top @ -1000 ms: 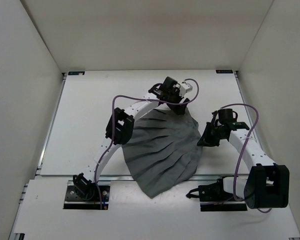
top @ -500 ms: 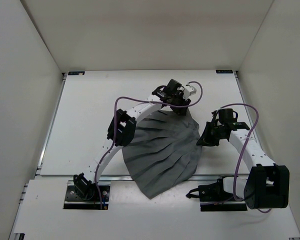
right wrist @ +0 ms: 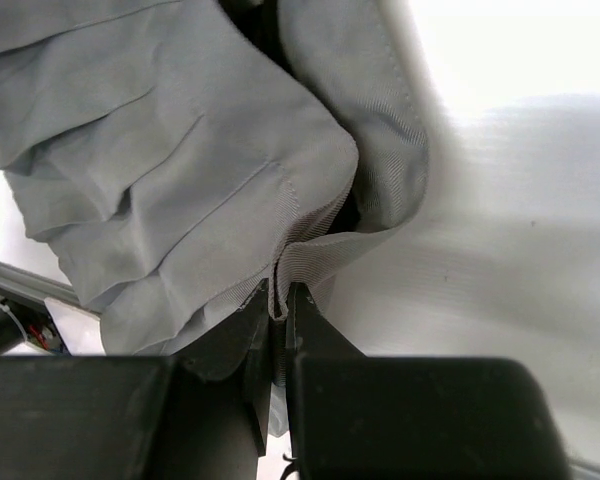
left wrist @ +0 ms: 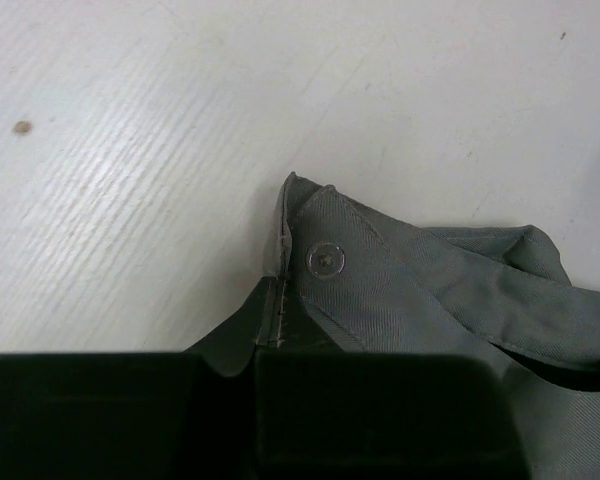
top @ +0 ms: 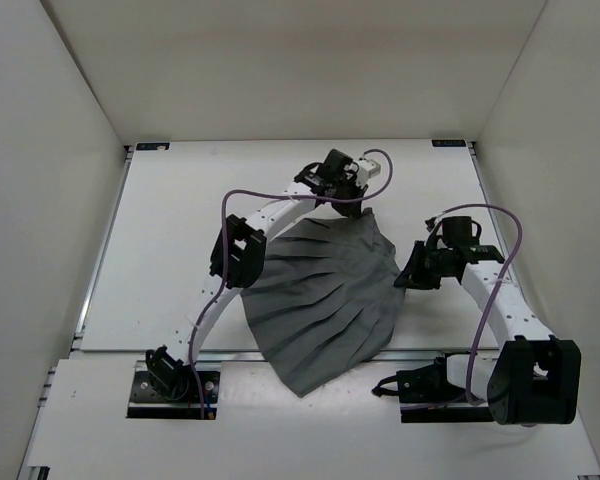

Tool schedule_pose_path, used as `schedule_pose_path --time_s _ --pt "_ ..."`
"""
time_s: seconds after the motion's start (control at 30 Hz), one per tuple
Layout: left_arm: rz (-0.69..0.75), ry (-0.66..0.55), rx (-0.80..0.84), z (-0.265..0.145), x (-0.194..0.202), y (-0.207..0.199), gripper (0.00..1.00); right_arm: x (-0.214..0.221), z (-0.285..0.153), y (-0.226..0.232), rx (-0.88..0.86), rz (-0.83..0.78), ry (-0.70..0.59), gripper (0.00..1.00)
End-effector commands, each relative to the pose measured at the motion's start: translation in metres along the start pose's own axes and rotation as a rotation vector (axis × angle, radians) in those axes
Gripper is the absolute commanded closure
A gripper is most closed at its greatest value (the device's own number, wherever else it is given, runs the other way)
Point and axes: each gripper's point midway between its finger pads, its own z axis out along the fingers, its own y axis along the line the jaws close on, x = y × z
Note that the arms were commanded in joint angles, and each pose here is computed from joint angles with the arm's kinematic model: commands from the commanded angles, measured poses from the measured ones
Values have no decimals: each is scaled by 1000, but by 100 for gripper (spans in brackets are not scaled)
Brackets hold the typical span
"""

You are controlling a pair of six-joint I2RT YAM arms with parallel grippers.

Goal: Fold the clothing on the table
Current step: Flatten the skirt out

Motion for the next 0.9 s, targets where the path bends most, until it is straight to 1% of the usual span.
schedule_pose_path --time_s 0.0,0.03,0.1,0.17,0.2,0.23,0.3,0.37,0.4,0.43,0.47,0.5,0.53,0.57,0.6,0.63,0.67,0.73,0.77,0.8,0.87 --pt "-1 -167 -46 -72 -73 11 100 -31 -19 23 -76 -112 -119 100" --pt "-15 -205 -37 -91 -86 8 100 -36 -24 26 -79 -128 -138 100" --pt "-29 -242 -59 -114 -94 12 100 -41 -29 31 -91 -148 -153 100" --pt "-45 -288 -71 -145 -97 6 100 -53 -38 29 -92 -148 -196 100" --pt "-75 -257 -86 -146 -80 14 100 -53 -41 34 -110 -152 -200 100" --pt "-81 -283 -93 -165 -88 9 100 -54 -42 32 -111 -154 -201 99" --pt "-111 -265 -104 -188 -75 4 100 -49 -43 36 -132 -153 -191 99" --pt "-143 -248 -117 -199 -60 5 100 -42 -41 38 -147 -144 -175 100" --pt "-134 -232 -122 -198 -45 -1 100 -36 -40 42 -170 -141 -162 100" --pt "-120 -247 -120 -197 -47 -6 100 -29 -36 43 -178 -144 -143 100" --pt "-119 -227 -116 -191 -42 -9 100 -23 -30 41 -179 -131 -129 100" --pt "-109 -219 -112 -184 -49 -7 100 -23 -28 40 -184 -109 -131 100" --pt "-117 -182 -84 -167 -48 -10 84 -10 -20 41 -194 -111 -90 100" --pt "-124 -157 -61 -160 -47 -16 59 -4 -18 43 -216 -109 -77 100" --pt "-141 -139 -62 -145 -49 -11 49 0 -13 41 -216 -99 -62 100" --pt "-151 -135 -51 -138 -51 -14 41 1 -15 43 -225 -110 -70 100" --pt "-166 -124 -42 -120 -51 -16 40 0 -12 41 -219 -109 -76 100" --pt "-212 -147 -31 -100 -56 -11 21 5 -12 40 -227 -99 -69 100" --pt "-242 -159 -27 -91 -58 -7 19 2 -13 41 -226 -98 -78 100" --pt "-270 -161 -18 -78 -55 -3 13 1 -14 41 -227 -100 -85 99" --pt "-293 -155 -38 -66 -52 8 8 3 -15 38 -222 -99 -83 100"
